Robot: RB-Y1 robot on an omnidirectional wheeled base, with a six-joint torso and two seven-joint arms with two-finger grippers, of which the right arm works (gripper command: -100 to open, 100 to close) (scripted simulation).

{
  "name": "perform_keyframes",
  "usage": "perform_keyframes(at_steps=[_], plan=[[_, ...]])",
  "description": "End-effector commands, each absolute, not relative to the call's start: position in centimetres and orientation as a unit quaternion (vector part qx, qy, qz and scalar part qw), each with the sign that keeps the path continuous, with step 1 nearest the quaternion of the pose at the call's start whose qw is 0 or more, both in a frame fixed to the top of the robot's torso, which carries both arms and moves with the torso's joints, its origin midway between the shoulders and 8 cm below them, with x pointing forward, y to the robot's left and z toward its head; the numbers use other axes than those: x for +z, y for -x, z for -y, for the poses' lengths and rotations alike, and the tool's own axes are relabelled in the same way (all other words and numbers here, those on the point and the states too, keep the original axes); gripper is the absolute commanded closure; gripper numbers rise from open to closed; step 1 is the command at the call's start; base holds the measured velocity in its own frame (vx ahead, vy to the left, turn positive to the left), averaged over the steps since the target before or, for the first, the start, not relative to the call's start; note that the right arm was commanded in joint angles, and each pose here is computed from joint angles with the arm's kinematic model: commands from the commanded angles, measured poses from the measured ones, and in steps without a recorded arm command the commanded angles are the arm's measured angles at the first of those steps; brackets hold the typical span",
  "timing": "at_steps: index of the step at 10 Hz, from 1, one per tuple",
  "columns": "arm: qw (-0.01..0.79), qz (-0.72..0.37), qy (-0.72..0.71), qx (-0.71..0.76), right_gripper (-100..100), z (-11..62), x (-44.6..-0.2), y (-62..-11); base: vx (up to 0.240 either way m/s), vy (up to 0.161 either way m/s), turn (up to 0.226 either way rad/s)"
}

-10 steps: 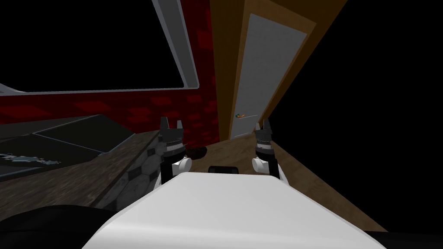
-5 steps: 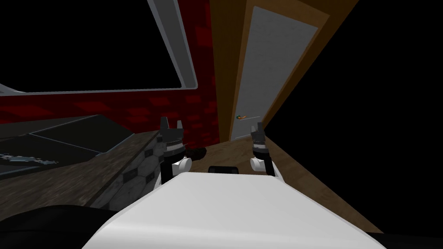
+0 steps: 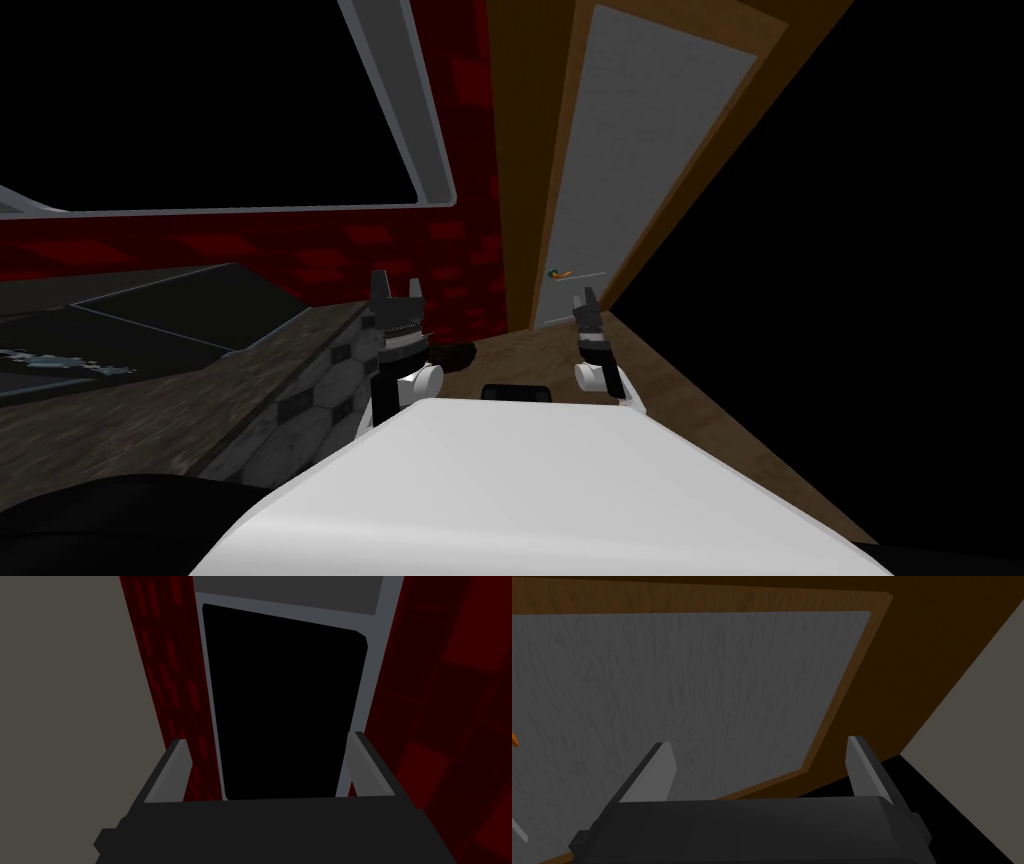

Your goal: Pull the door open

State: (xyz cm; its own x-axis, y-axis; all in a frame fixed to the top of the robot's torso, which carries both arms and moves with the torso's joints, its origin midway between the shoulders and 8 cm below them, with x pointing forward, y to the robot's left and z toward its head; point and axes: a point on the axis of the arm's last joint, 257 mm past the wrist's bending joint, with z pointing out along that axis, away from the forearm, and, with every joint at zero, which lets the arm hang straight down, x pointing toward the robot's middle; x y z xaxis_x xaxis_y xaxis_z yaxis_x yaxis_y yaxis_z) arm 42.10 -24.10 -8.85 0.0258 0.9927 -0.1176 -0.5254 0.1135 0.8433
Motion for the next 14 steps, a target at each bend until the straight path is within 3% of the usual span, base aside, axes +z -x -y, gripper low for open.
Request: perform_keyframes(at_steps=[1, 14], plan=[[0.634, -0.385, -0.318, 0.59, -100, 24.1, -10.4, -42.7, 0.097, -0.077, 0.102], [0.575, -0.452, -0.372, 0.571, -100, 25.3, -21.0, -46.5, 0.061, -0.059, 0.058]])
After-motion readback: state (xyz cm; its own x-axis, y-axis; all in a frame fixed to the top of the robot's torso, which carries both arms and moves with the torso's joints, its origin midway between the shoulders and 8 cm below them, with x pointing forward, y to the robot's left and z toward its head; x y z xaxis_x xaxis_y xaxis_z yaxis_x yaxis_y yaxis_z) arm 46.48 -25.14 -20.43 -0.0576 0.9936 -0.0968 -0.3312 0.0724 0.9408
